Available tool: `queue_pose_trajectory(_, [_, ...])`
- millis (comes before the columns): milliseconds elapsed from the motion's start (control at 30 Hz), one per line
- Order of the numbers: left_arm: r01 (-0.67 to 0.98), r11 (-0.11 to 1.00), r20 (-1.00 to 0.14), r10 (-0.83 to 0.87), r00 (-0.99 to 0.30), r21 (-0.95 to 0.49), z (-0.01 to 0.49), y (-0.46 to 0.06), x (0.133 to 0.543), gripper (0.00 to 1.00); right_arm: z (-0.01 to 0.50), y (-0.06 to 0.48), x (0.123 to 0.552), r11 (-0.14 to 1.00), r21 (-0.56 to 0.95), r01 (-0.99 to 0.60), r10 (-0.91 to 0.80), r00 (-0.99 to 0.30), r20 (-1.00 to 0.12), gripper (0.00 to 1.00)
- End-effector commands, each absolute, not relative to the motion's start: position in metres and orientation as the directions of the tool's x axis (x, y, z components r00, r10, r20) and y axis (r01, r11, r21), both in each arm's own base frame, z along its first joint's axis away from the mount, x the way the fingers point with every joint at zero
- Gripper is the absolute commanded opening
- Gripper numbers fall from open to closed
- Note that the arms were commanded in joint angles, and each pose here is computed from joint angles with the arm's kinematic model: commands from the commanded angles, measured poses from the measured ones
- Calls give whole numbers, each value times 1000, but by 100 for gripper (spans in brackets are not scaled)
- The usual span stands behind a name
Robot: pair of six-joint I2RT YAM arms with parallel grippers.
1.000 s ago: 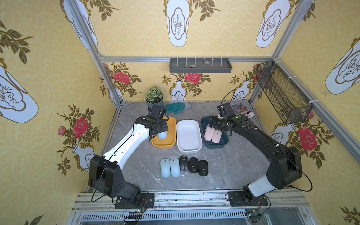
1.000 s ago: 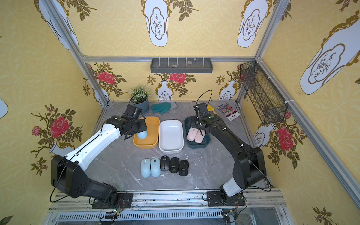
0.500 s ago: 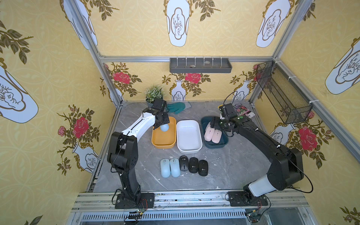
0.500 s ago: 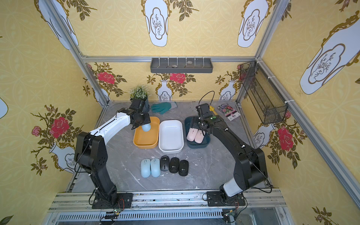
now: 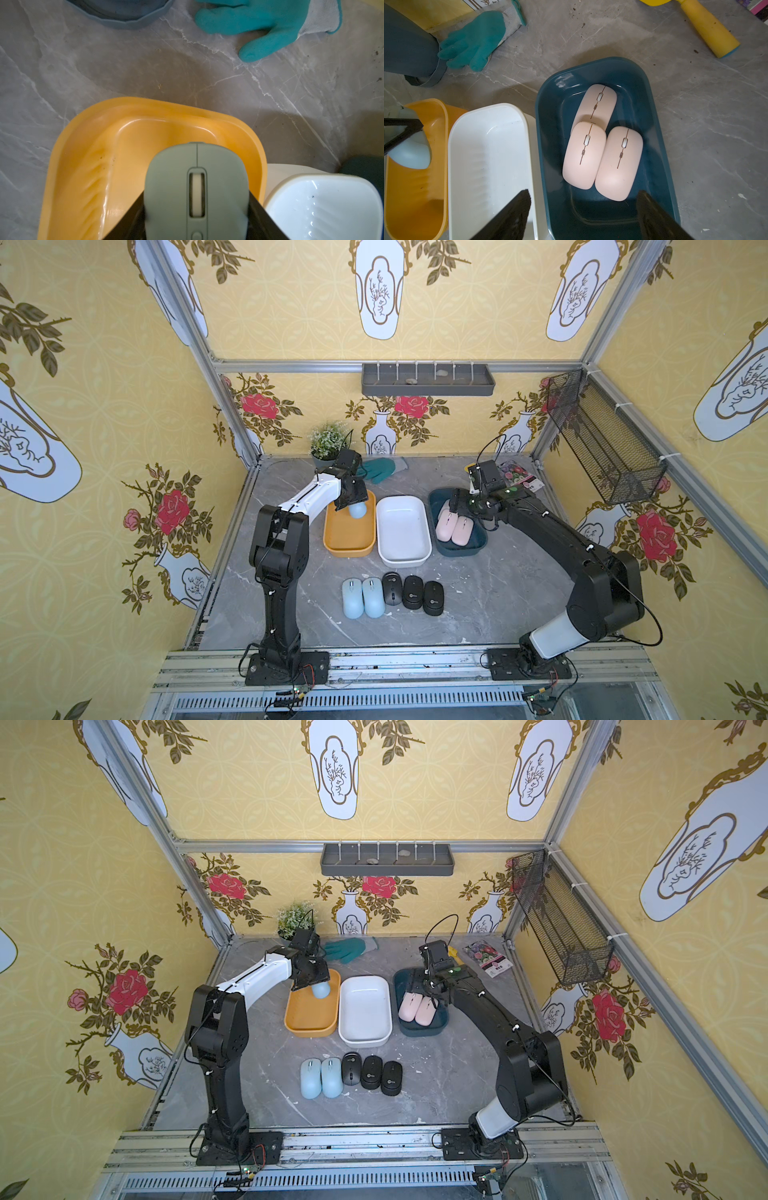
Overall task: Place the mice by color into the storage box
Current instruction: Place the mouse in the storage box.
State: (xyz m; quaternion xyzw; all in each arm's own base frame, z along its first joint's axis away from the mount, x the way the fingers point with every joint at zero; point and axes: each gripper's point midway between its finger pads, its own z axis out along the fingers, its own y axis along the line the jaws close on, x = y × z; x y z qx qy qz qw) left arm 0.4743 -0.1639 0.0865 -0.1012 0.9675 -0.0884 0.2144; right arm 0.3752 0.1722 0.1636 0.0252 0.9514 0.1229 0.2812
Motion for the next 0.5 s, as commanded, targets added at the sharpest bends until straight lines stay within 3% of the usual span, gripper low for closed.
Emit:
queue_pose_trajectory(0, [-157,966,-371,-226,-900,-207,75,-164,472,59,165,176,382,965,260,-36,116,-830,-545,82])
queue_pose_trajectory(467, [-170,968,-320,-224,-921,-186,44,-159,478,65,159,178,384,963,267,-33,120,-837,-534,82])
